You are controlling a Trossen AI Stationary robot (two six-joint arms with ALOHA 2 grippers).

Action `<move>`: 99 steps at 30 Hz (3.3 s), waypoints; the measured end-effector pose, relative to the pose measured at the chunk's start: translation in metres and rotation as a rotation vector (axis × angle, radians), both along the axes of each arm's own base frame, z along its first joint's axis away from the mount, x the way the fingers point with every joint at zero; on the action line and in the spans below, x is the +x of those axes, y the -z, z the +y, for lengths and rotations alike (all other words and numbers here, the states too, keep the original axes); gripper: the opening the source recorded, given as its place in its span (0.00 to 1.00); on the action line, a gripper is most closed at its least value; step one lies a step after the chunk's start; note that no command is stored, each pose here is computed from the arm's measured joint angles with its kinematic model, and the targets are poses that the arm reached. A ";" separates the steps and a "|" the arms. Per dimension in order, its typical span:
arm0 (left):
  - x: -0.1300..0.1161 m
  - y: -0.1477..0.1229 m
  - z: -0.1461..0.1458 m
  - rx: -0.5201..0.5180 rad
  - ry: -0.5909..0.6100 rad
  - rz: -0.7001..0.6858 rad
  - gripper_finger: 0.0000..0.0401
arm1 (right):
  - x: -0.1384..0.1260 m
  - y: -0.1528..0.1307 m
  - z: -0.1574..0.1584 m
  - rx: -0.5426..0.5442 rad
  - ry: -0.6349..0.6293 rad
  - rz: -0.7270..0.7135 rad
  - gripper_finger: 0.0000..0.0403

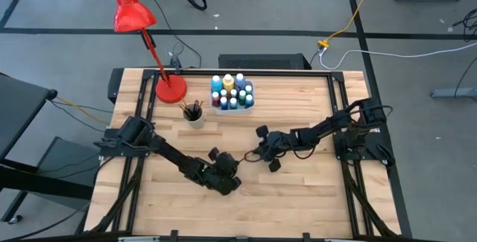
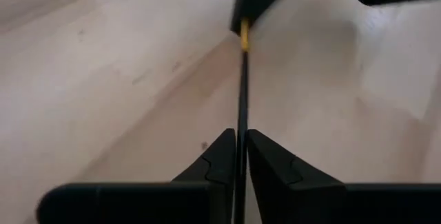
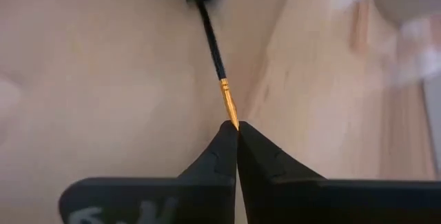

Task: Pick & Place Paint Supplies
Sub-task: Put the black paint brush into the white cup

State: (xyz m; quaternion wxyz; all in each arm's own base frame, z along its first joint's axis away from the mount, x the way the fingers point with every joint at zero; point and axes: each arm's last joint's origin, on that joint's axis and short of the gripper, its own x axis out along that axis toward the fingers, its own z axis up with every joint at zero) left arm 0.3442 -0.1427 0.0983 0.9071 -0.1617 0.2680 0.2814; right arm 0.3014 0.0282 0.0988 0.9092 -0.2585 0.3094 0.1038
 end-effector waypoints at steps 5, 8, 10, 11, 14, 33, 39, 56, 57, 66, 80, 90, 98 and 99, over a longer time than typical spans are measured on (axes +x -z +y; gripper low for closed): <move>0.018 -0.013 0.007 0.020 0.077 0.023 0.21 | 0.008 -0.007 0.015 -0.139 0.010 0.077 0.00; 0.031 -0.027 0.008 0.078 0.126 0.033 0.27 | 0.015 -0.015 0.025 -0.214 0.024 0.131 0.00; 0.039 -0.036 0.010 0.115 0.150 0.053 0.31 | 0.018 -0.019 0.032 -0.249 0.033 0.154 0.00; 0.042 -0.040 0.012 0.138 0.162 0.073 0.33 | 0.020 -0.022 0.035 -0.262 0.038 0.149 0.00; 0.051 -0.054 0.015 0.189 0.182 0.132 0.38 | 0.025 -0.031 0.045 -0.286 0.050 0.115 0.00; 0.045 -0.072 0.024 0.070 0.142 0.395 0.45 | 0.025 -0.036 0.057 -0.364 0.084 0.097 0.00; 0.042 -0.064 0.027 0.026 0.152 0.430 0.45 | 0.026 -0.038 0.058 -0.353 0.084 0.072 0.00; 0.043 -0.065 0.028 0.110 0.178 0.425 0.04 | 0.027 -0.038 0.058 -0.369 0.084 0.062 0.02; 0.043 -0.065 0.028 0.111 0.177 0.426 0.05 | 0.027 -0.039 0.058 -0.366 0.087 0.061 0.03; 0.041 -0.065 0.028 0.122 0.135 0.431 0.04 | 0.025 -0.037 0.055 -0.357 0.178 0.068 0.16; 0.001 -0.104 0.014 0.284 -0.100 0.565 0.04 | 0.026 -0.035 0.040 -0.256 0.279 0.096 0.40; -0.043 -0.174 0.010 0.600 -0.321 0.183 0.04 | 0.028 -0.035 0.042 -0.194 0.228 0.094 0.41; -0.064 -0.193 0.041 0.737 -0.409 -0.046 0.05 | 0.027 -0.034 0.042 -0.182 0.219 0.110 0.41; -0.066 -0.191 0.046 0.732 -0.420 -0.029 0.05 | 0.027 -0.034 0.042 -0.183 0.219 0.111 0.41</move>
